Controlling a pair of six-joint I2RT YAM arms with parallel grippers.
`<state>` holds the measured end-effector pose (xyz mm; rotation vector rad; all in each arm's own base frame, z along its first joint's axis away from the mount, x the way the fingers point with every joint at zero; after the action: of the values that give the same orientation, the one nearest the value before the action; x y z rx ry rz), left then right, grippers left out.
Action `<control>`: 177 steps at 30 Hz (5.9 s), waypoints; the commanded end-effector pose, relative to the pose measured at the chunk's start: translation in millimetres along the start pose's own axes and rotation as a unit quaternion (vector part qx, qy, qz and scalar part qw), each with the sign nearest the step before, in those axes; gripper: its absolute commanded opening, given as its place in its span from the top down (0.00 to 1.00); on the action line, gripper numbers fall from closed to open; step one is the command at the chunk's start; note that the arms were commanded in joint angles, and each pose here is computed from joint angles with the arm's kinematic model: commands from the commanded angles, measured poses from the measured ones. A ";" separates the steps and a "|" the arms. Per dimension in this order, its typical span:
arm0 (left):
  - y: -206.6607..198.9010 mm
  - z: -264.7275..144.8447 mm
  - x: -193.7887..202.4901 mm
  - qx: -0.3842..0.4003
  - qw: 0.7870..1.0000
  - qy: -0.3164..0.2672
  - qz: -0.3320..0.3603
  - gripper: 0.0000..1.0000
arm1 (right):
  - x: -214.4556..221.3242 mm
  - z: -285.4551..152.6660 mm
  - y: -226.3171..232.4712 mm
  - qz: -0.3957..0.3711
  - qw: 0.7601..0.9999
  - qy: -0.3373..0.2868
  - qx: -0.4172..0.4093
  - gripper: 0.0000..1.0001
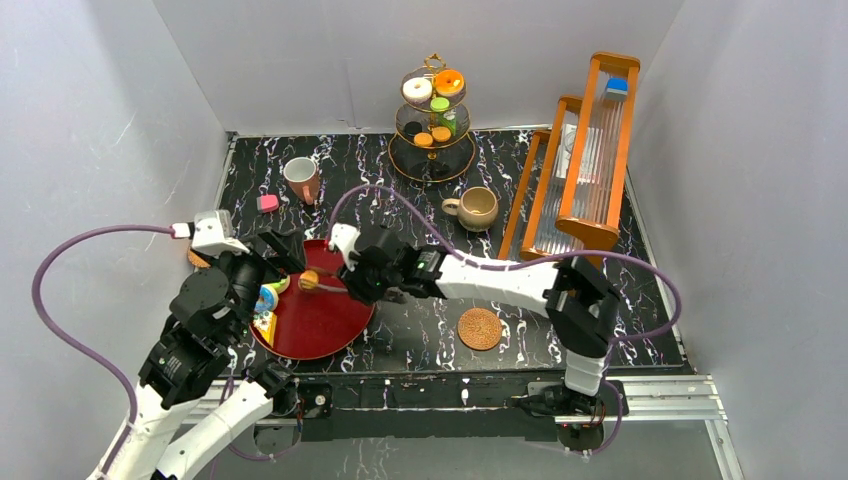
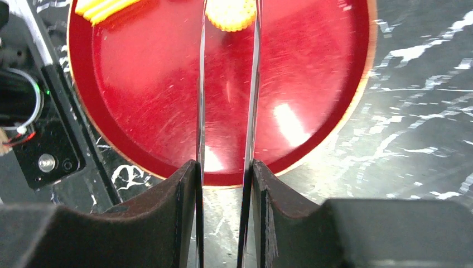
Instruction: Serve the afternoon tea
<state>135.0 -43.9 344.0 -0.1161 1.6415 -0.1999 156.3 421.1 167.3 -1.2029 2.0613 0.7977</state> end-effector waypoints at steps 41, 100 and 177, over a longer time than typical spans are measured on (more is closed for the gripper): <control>-13.2 46.6 88.7 0.031 0.980 0.119 0.154 0.07 | -137.8 -106.5 -239.3 0.188 0.901 -0.250 0.299 0.59; -6.5 41.1 83.0 0.017 0.984 0.100 0.149 0.07 | -130.3 -114.4 -244.3 0.189 0.924 -0.238 0.233 0.51; 32.9 12.7 50.9 -0.100 0.991 -0.013 0.087 0.07 | -37.8 41.0 36.8 0.237 0.961 -0.027 -0.138 0.49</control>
<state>142.7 -20.7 284.7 -0.1114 1.6475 0.1098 146.4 477.7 155.7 -0.7995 2.3468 1.3390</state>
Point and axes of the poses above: each gripper's point midway between its finger pads, its own z axis out along the fingers, its own y axis along the line the jaws close on, x = y × z, the point moved 7 cm from there along -z, back along the fingers, and after that the axes turned 7 degrees about z, right-handed, at the moved point
